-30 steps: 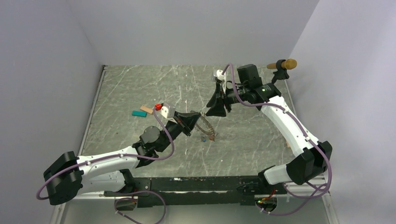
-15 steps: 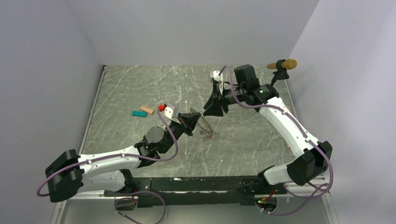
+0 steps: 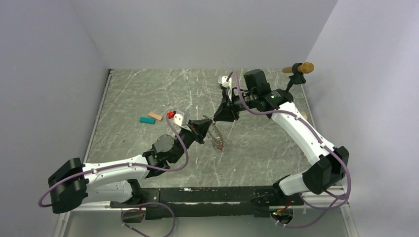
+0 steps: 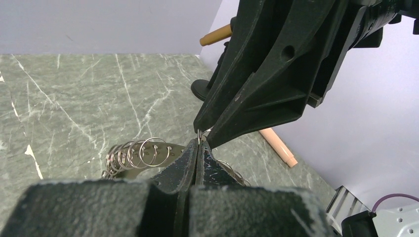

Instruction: Put the keys on the keyring

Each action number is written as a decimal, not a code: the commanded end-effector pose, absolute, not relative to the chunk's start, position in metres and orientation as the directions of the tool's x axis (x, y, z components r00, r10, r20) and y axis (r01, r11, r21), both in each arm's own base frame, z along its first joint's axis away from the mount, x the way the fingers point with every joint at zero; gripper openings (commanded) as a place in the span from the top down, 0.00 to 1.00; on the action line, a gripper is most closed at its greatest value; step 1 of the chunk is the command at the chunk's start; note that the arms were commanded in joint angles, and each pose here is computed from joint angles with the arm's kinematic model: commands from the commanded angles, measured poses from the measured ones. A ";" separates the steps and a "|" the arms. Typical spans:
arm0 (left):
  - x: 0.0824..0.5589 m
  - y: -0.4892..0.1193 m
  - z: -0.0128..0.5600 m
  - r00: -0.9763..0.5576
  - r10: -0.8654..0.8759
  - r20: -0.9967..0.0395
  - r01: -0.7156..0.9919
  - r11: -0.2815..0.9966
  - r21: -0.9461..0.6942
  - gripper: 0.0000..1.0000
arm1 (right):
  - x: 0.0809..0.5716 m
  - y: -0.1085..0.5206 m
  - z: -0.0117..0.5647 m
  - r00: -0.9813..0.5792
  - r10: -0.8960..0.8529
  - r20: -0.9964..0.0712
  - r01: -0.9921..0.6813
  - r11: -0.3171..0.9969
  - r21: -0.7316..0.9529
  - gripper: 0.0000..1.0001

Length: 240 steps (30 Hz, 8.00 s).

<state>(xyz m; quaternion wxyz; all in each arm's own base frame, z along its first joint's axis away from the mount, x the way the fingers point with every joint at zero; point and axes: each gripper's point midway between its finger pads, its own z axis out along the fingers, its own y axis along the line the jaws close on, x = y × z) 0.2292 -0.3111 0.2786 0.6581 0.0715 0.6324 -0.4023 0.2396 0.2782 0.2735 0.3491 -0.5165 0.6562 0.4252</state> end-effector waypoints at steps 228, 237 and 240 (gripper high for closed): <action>0.174 -0.356 0.268 0.110 0.012 -0.994 0.989 0.099 0.111 0.48 | 0.167 0.232 0.281 0.287 -0.391 -0.875 -0.925 -0.351 -0.146 1.00; 0.167 -0.363 0.276 0.078 -0.040 -0.996 0.995 0.057 0.076 0.53 | 0.167 0.231 0.280 0.285 -0.394 -0.874 -0.927 -0.344 -0.147 1.00; 0.165 -0.365 0.277 0.071 -0.047 -0.996 0.996 0.048 0.069 0.55 | 0.167 0.232 0.280 0.285 -0.393 -0.874 -0.927 -0.346 -0.146 1.00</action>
